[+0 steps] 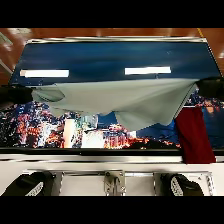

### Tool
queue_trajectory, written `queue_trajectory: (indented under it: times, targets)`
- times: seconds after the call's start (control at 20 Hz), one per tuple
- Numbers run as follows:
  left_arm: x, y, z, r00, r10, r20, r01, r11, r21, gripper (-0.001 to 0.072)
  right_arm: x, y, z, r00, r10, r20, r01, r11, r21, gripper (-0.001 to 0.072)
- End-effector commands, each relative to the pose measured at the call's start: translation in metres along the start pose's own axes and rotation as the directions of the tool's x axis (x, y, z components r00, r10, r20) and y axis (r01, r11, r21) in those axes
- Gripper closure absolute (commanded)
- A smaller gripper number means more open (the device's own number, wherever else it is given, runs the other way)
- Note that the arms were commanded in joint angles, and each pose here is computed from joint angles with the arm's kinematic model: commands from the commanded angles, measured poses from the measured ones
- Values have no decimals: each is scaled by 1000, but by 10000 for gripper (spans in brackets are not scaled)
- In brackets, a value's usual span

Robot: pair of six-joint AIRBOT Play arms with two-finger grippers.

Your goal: Fold the shirts.

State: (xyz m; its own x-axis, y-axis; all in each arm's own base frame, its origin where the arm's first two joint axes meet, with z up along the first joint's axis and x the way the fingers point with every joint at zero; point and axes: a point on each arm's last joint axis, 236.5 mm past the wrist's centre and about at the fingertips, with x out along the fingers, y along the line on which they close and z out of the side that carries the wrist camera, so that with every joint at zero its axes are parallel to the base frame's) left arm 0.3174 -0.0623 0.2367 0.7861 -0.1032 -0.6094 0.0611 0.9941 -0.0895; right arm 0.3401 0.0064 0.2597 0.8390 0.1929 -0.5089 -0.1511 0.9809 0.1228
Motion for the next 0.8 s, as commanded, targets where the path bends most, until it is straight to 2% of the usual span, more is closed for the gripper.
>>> queue_trajectory:
  times: [0.0,0.15,0.25,0.35,0.45,0.55,0.75]
  targets:
    - [-47,-20,46,984,-97,150,104,994,-39,671,-46,18,82,968,18,251,-2,998,-63,652]
    - [-132,-40,95,915,-209,346,235,972,-32,671,-128,49,147,895,31,445,45,986,-161,652]
    - [-164,-48,95,887,-264,379,293,956,-22,672,-171,67,167,853,47,519,57,981,-183,652]
    - [-158,-44,60,934,-256,248,274,961,-37,671,-183,78,161,864,64,500,28,984,-174,652]
    - [-137,-35,2,978,-210,6,210,975,-65,672,-173,83,136,914,80,398,-15,986,-164,652]
    - [-121,-33,-45,964,-194,-184,184,981,-67,672,-159,84,106,961,92,262,-50,985,-164,652]
    - [-71,-36,-113,898,-181,-402,143,982,-122,671,-107,64,51,993,103,-56,-106,993,-58,652]
